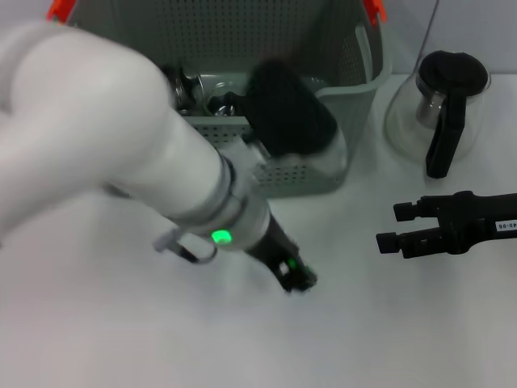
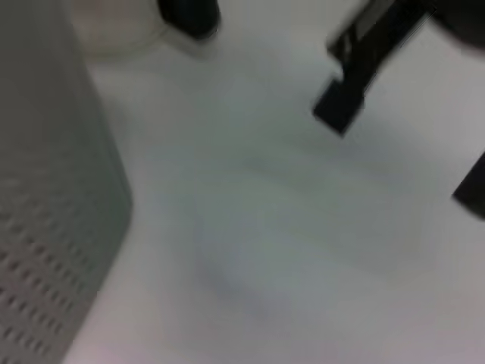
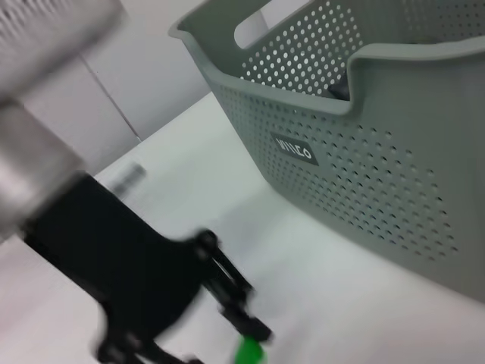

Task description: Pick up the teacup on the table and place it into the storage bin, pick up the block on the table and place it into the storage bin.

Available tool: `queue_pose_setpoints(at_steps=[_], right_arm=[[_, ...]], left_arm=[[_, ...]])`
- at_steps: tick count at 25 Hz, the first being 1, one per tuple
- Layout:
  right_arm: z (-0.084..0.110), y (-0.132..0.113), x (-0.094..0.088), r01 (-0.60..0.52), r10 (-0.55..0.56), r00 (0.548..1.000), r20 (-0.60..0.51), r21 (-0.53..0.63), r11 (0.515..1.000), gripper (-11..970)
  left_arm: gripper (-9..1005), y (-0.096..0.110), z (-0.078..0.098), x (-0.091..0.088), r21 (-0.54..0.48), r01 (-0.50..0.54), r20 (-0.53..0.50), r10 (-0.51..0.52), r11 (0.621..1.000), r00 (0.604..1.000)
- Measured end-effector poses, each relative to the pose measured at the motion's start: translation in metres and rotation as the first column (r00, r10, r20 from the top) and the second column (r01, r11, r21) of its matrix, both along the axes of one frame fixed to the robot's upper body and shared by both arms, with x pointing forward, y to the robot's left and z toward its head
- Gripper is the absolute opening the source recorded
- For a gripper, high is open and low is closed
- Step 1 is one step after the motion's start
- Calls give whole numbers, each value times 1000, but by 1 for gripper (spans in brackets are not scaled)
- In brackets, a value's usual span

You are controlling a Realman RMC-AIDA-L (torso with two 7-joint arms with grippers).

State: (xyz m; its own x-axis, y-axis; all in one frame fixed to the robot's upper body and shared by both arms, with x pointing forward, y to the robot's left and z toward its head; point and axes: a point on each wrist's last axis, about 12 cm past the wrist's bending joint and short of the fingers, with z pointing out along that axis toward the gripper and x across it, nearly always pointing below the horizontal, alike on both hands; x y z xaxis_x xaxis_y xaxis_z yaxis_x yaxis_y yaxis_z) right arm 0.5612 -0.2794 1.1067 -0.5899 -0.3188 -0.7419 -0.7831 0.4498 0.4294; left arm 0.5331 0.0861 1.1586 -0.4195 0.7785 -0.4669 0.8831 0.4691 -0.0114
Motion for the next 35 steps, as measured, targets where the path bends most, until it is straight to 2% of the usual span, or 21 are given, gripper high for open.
queue_pose_setpoints(at_steps=[1, 3, 5, 6, 8, 10, 13, 17, 20, 22, 24, 26, 28, 30, 31, 32, 35], right_arm=[[0, -1, 0, 2, -2, 1000, -1, 0, 1000, 946], [-1, -2, -1, 7, -7, 1000, -2, 0, 1000, 946], [0, -4, -1, 13, -13, 1000, -2, 3, 1000, 946], [0, -5, -2, 14, -14, 1000, -3, 5, 1000, 947], [0, -5, -2, 14, -14, 1000, -4, 6, 1000, 947], [0, -5, -2, 14, -14, 1000, -5, 7, 1000, 947], [-1, -4, -3, 11, -11, 1000, -6, 10, 1000, 947], [0, -1, -1, 3, -3, 1000, 0, 11, 1000, 947], [2, 0, 0, -3, 3, 1000, 8, 8, 1000, 947], [3, 0, 1, -7, 7, 1000, 14, 6, 1000, 947], [5, 0, 0, -20, 20, 1000, 19, 12, 1000, 947], [9, -1, -2, -51, 51, 998, 25, 31, 998, 947], [14, -2, -6, -83, 81, 996, 37, 55, 995, 946], [17, -4, -10, -112, 108, 993, 56, 79, 990, 946], [18, -5, -11, -124, 119, 991, 64, 87, 988, 946], [19, -6, -13, -133, 126, 989, 75, 94, 987, 946], [19, -7, -17, -169, 157, 981, 110, 111, 979, 946]], left_arm=[[407, 6, 9, 0, -31, -4, 0, 4, 1000, 1000], [408, 26, 43, 2, -159, -16, 26, 20, 987, 999], [408, 47, 69, 5, -280, -16, 69, 37, 960, 997], [408, 62, 86, 7, -364, -11, 108, 54, 931, 993], [408, 80, 101, 14, -458, -5, 161, 89, 889, 983], [409, 94, 109, 26, -528, -9, 203, 136, 849, 970], [409, 98, 106, 50, -577, -60, 218, 225, 814, 950], [410, 96, 93, 79, -592, -138, 180, 297, 794, 938], [500, 101, 91, 93, -614, -181, 158, 344, 768, 926], [560, 108, 95, 95, -650, -196, 152, 379, 734, 913], [628, 116, 99, 90, -692, -188, 138, 384, 697, 913], [704, 125, 100, 79, -738, -152, 119, 348, 658, 930], [780, 135, 92, 55, -801, -40, 114, 217, 598, 969], [842, 141, 79, 37, -830, 30, 119, 124, 557, 985], [865, 146, 66, 25, -846, 58, 112, 71, 530, 991], [889, 149, 59, 19, -850, 66, 106, 48, 522, 993], [936, 162, 22, -6, -863, 72, 88, 8, 501, 996]])
